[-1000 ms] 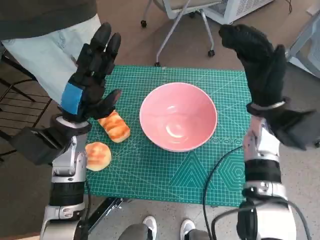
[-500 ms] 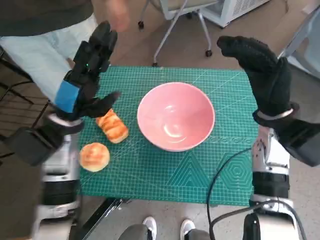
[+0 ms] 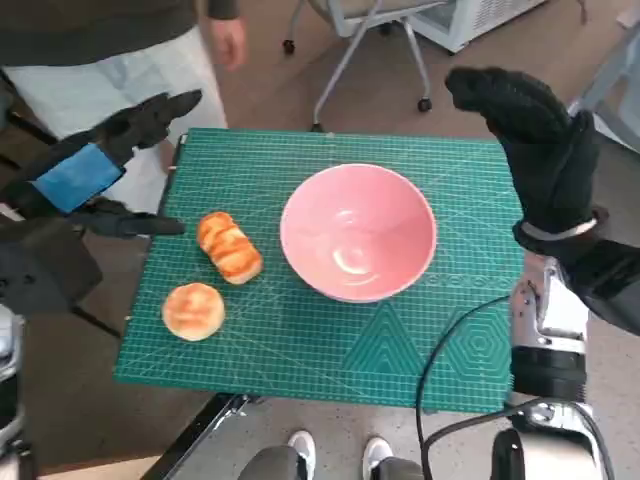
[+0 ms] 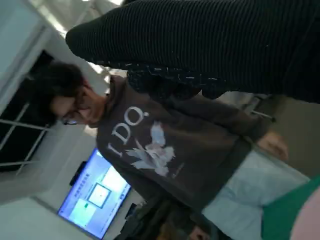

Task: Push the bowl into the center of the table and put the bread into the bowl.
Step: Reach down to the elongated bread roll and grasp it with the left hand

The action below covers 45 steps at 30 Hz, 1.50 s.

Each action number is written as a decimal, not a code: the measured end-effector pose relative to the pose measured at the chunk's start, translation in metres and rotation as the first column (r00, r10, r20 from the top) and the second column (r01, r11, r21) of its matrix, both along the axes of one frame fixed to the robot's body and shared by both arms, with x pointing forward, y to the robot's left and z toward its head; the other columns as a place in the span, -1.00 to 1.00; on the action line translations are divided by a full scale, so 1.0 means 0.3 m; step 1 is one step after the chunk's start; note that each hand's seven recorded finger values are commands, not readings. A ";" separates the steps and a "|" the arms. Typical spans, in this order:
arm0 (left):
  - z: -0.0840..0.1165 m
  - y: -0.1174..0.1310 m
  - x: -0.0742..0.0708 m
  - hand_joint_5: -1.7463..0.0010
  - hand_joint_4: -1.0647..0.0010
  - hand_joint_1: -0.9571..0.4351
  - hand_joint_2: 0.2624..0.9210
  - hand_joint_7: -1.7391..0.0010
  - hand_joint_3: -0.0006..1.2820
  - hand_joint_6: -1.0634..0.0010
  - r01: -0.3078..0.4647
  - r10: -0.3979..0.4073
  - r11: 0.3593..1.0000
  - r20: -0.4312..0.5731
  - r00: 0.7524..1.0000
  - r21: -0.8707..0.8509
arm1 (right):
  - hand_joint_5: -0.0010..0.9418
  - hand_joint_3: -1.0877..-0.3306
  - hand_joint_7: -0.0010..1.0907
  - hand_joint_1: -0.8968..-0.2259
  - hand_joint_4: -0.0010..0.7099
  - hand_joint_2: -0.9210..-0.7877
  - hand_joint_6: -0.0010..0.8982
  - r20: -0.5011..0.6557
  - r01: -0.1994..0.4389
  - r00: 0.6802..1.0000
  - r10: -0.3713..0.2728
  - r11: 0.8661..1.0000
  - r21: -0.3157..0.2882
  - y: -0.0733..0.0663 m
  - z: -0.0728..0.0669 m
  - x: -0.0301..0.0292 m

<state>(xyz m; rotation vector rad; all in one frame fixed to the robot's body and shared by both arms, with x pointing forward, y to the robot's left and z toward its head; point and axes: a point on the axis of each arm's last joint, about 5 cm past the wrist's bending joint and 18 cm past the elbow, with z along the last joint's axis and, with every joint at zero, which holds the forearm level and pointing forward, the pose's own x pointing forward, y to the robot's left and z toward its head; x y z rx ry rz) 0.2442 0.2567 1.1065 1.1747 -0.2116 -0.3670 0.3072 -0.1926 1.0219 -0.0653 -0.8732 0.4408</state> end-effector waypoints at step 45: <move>-0.374 -0.072 0.180 0.99 0.36 0.44 0.47 0.98 -0.98 0.15 0.007 0.041 0.954 -0.153 0.987 0.300 | -1.00 -0.02 0.00 -0.29 -0.58 -1.00 -1.00 -0.041 -0.012 0.999 0.014 0.999 0.046 -0.003 -0.022 0.008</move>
